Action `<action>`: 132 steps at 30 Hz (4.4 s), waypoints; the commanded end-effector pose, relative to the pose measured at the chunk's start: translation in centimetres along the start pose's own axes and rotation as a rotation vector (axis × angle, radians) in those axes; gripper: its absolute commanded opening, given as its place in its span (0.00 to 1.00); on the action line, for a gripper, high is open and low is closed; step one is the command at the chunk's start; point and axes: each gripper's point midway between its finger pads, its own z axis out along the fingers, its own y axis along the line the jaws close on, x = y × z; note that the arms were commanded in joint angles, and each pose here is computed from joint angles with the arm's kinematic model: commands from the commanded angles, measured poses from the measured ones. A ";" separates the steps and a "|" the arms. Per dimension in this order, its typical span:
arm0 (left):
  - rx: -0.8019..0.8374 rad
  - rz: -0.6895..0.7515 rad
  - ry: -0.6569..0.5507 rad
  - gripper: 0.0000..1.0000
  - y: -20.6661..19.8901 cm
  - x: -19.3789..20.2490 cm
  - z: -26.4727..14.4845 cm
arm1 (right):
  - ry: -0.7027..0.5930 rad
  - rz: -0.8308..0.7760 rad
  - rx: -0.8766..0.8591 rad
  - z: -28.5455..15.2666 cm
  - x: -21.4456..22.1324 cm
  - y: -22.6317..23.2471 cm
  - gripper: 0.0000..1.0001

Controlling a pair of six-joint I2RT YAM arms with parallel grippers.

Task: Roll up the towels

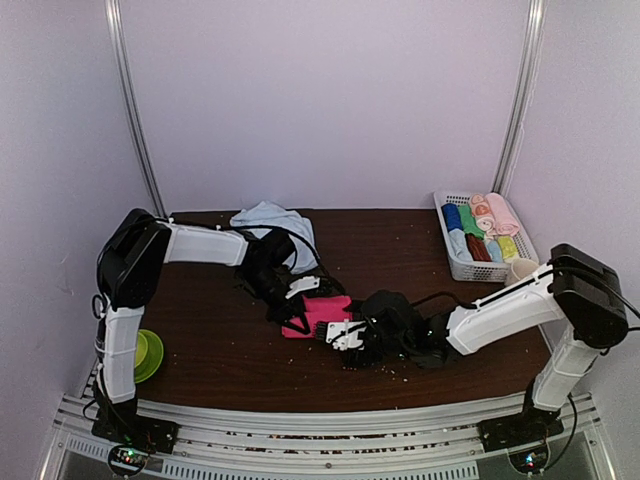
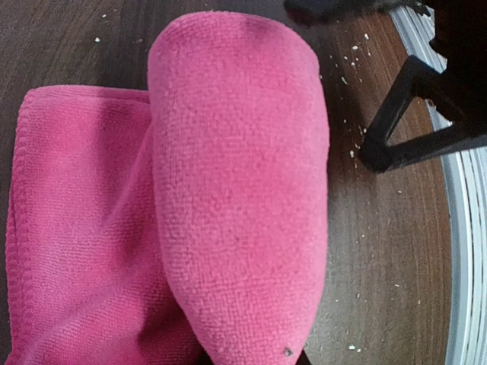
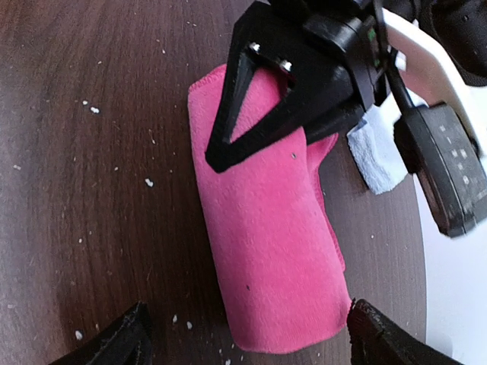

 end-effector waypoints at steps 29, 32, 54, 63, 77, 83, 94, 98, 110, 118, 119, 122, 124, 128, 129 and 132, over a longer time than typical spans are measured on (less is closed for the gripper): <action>0.141 -0.149 0.135 0.20 -1.7 3.9 0.6 | 0.337 -0.095 -0.117 6.2 2.1 -0.1 0.23; 0.110 -0.130 0.095 0.41 -1.6 2.8 -1.0 | 0.349 -0.069 -0.159 5.9 2.4 -0.1 0.20; -0.487 0.237 -0.233 0.95 -1.9 -0.6 -12.1 | 0.401 0.184 -0.600 3.6 3.0 1.6 0.19; -0.611 0.386 -0.221 0.91 -1.6 -0.4 -11.1 | 0.477 0.338 -0.843 3.5 3.2 2.7 0.30; -0.763 0.626 -0.034 0.81 -1.0 -2.0 -5.5 | 0.538 0.451 -0.914 4.8 4.3 1.8 0.34; -0.769 0.654 0.046 0.76 -0.1 -1.7 -3.7 | 0.539 0.460 -0.916 4.7 4.6 1.4 0.32; -0.853 0.700 0.139 0.76 1.4 -1.2 -1.9 | 0.534 0.467 -0.931 5.0 5.0 1.7 0.31; -0.847 0.712 0.189 0.54 1.7 -0.5 -0.9 | 0.537 0.469 -0.935 5.0 5.3 1.8 0.30; -0.661 0.562 0.291 0.02 0.9 1.2 0.9 | 0.499 0.579 -0.721 4.7 6.3 -3.6 0.59; -0.547 0.267 0.262 0.00 0.0 0.6 1.8 | 0.428 0.965 -0.180 0.4 10.0 -14.1 1.00; -0.537 0.228 0.259 0.00 0.0 0.4 2.0 | 0.436 1.007 -0.101 -0.4 11.1 -15.0 1.00; -0.487 0.125 0.254 0.00 -0.2 0.2 2.8 | 0.447 1.087 0.109 -3.0 13.5 -16.4 0.99; -0.452 0.061 0.254 0.00 -0.4 0.1 3.4 | 0.428 1.136 0.210 -4.5 14.1 -17.0 1.00; -0.404 -0.041 0.241 0.00 -0.6 -0.8 3.9 | 0.329 1.223 0.319 -7.0 14.1 -17.3 0.99; -0.392 -0.063 0.233 0.00 -0.7 -1.1 4.0 | 0.293 1.241 0.325 -7.3 14.0 -17.2 1.00; -0.360 -0.127 0.191 0.00 -1.1 -2.1 3.8 | 0.176 1.289 0.340 -8.3 13.2 -17.0 0.99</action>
